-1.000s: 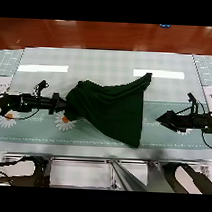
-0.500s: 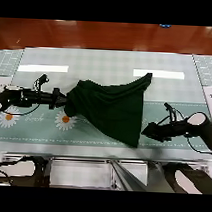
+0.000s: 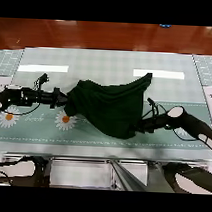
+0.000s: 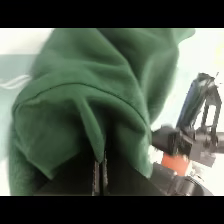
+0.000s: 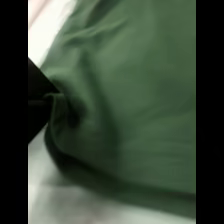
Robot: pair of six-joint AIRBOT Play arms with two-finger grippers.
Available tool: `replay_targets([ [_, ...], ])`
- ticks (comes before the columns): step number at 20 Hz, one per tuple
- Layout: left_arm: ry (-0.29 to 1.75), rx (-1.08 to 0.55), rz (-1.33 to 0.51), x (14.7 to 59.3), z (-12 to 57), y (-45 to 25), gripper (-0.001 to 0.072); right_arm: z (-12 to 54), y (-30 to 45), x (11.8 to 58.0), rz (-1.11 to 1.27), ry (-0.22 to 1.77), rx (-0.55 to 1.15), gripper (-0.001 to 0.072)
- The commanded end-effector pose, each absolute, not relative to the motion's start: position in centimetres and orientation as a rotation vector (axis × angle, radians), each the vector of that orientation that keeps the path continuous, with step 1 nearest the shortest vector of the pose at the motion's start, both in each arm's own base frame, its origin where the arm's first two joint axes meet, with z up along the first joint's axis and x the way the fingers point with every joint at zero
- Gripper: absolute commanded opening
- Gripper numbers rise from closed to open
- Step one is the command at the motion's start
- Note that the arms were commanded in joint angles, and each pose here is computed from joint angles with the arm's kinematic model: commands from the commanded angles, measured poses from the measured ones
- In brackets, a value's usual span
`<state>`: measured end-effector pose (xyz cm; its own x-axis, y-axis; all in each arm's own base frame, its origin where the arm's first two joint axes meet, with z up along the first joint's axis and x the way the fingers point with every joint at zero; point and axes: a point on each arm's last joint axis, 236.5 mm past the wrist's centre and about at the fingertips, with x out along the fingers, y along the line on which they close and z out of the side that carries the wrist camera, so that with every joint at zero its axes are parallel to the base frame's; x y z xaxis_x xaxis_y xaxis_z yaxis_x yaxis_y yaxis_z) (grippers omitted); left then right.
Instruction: Fold the shirts.
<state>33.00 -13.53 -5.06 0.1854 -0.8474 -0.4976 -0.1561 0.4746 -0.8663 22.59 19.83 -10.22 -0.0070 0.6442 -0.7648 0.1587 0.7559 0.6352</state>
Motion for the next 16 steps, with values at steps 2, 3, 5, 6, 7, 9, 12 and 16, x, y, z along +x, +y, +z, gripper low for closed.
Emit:
replay_targets([
  [2, 1.113, -1.050, -0.803, 34.9, 3.0, -13.5, 0.0017, -2.2, 21.5, 26.4, 0.742, 1.476, 0.566, 0.0026],
  [3, 1.041, -1.036, -0.799, 35.9, 5.5, -12.3, 0.0017, 1.2, 20.1, 28.8, 0.738, 1.393, 0.530, 0.0026],
  [5, 0.898, -0.986, -0.754, 37.8, 11.6, -9.4, 0.0016, 10.2, 15.8, 34.6, 0.634, 1.136, 0.445, 0.0026],
  [6, 0.822, -0.970, -0.730, 38.6, 15.4, -7.9, 0.0017, 15.2, 13.3, 36.8, 0.567, 1.001, 0.394, 0.0026],
  [7, 0.735, -0.944, -0.726, 39.3, 19.7, -6.9, 0.0016, 20.3, 10.2, 38.7, 0.463, 0.868, 0.350, 0.0026],
  [9, 0.565, -0.825, -0.758, 39.2, 28.8, -6.2, 0.0016, 30.0, 7.9, 39.0, 0.412, 0.665, 0.327, 0.0026],
  [12, 0.357, -0.569, -0.821, 35.4, 40.3, -8.1, 0.0016, 40.5, 8.1, 35.1, 0.429, 0.451, 0.180, 0.0026],
  [16, 0.195, -0.249, -0.759, 28.4, 47.7, -10.8, 0.0016, 47.1, 8.8, 28.1, 0.425, 0.267, 0.086, 0.0026],
])
